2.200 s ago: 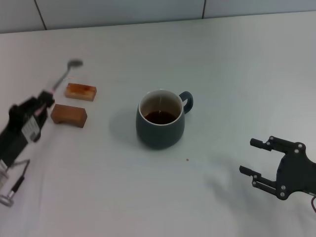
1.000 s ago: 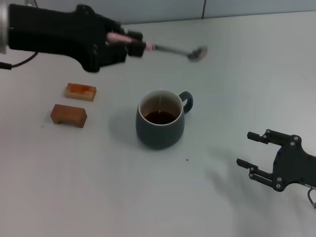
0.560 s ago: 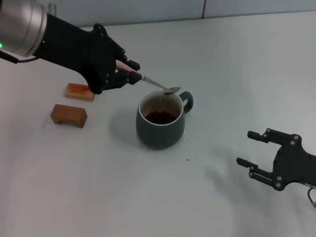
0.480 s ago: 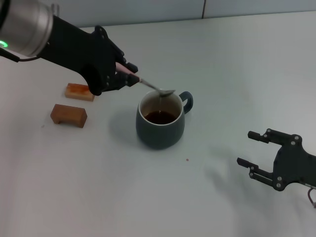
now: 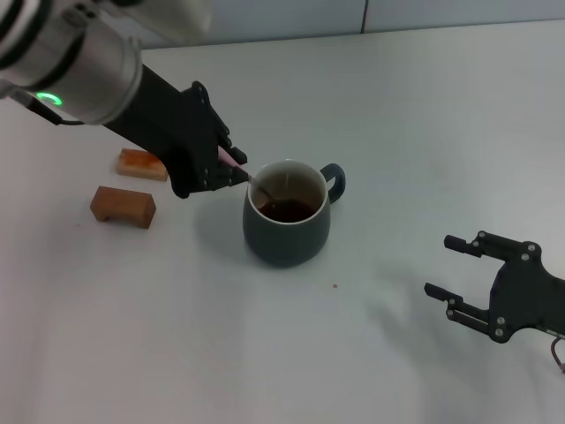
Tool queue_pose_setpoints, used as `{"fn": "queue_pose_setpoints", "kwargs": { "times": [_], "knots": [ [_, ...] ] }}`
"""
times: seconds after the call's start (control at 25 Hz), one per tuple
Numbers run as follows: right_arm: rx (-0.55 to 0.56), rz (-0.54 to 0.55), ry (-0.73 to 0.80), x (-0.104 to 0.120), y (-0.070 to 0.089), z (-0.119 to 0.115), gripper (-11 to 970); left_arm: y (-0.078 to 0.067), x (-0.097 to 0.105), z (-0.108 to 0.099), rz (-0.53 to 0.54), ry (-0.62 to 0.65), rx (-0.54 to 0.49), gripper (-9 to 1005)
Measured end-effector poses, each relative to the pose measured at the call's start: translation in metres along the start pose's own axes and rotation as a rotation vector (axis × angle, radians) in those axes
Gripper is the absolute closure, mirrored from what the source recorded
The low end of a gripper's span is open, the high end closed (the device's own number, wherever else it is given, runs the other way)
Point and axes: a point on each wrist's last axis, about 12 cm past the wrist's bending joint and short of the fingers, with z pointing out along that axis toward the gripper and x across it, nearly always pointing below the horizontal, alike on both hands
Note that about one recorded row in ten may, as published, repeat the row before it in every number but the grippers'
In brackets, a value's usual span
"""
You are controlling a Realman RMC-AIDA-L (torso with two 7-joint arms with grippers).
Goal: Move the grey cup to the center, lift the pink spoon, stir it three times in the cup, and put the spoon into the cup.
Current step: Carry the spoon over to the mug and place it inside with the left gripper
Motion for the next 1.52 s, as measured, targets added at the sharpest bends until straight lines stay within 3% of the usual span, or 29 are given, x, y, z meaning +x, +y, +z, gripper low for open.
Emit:
{"fn": "queue_pose_setpoints", "kwargs": {
  "times": [0.16,0.76,1.12,1.52],
  "knots": [
    [0.0,0.0,-0.001,0.0,0.0,0.0,336,0.001,-0.004,0.013,0.018,0.042,-0.013,859],
    [-0.001,0.008,-0.006,0.0,0.002,0.0,335,0.006,-0.007,0.023,0.036,0.111,0.008,857],
    [-0.002,0.013,-0.006,0.0,0.002,0.001,335,0.001,-0.014,0.022,0.049,0.068,0.051,857],
    [-0.004,0.024,-0.012,-0.001,0.003,0.003,336,0.007,-0.015,0.033,0.045,0.068,-0.001,856]
  ]
}}
